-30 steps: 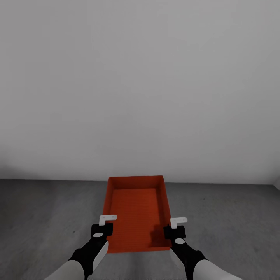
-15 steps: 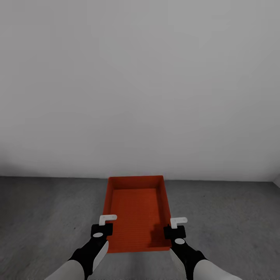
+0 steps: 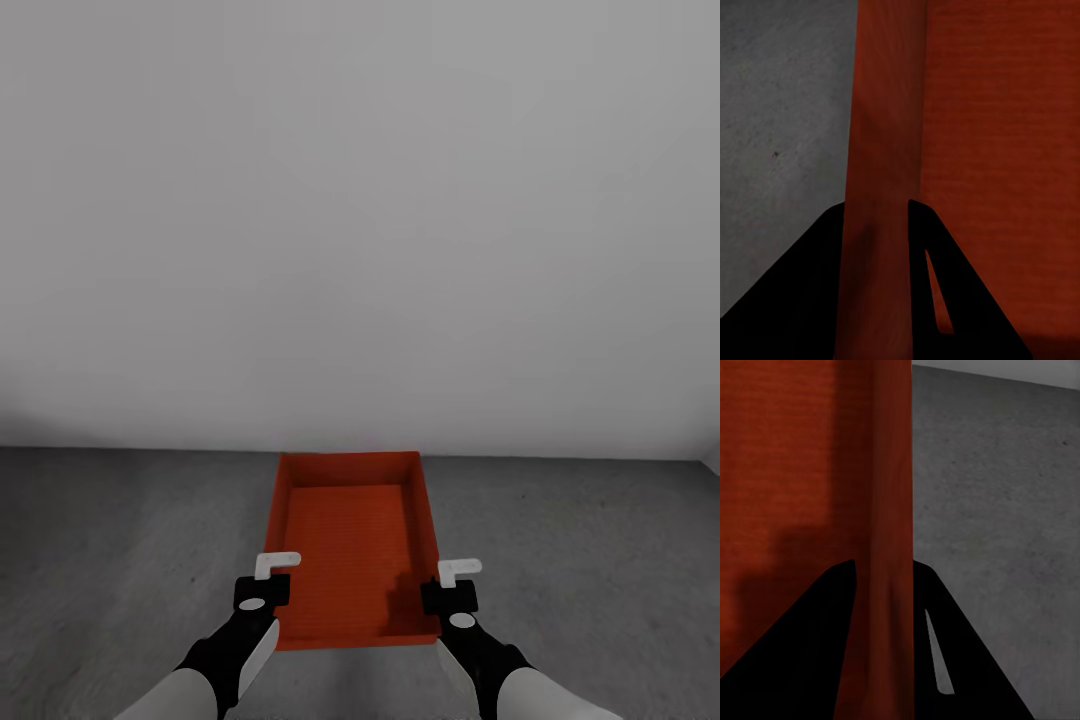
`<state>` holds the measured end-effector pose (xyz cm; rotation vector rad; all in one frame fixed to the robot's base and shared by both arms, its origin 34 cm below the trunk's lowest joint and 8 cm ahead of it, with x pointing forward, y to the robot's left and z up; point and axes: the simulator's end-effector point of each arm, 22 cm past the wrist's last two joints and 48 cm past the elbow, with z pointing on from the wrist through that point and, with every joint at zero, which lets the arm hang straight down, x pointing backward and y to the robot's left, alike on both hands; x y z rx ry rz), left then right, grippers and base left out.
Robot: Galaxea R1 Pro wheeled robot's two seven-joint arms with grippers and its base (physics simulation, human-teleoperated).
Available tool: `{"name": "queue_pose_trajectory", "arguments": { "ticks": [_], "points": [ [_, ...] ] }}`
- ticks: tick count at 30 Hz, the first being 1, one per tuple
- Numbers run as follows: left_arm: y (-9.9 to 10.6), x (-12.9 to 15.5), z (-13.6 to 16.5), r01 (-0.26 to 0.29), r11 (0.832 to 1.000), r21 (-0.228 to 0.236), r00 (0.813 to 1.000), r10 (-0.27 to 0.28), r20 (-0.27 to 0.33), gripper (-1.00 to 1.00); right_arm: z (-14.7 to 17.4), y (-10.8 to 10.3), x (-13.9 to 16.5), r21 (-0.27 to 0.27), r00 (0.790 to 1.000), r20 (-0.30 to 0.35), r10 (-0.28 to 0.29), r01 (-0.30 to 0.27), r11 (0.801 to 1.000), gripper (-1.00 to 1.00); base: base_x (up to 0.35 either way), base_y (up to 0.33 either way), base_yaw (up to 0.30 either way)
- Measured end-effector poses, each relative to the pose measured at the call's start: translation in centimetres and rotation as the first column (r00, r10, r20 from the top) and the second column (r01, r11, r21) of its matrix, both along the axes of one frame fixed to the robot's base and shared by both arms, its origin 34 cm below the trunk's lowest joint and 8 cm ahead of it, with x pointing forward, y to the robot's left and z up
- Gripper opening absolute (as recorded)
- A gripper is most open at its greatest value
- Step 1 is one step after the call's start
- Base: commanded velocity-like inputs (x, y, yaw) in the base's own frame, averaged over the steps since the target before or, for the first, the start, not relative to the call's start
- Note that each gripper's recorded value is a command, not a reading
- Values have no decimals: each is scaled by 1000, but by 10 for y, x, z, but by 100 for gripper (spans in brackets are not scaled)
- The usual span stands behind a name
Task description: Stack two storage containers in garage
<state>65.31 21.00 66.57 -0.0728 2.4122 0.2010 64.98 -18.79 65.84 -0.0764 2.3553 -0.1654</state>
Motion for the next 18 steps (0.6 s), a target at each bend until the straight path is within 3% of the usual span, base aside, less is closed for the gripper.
{"name": "queue_pose_trajectory", "arguments": {
  "ticks": [18],
  "points": [
    [0,-7,-15,0,1000,0,1000,0,-30,-100,-15,0,-8,0,1000,-30,0,0,1000,-100,0,0,0]
  ]
}}
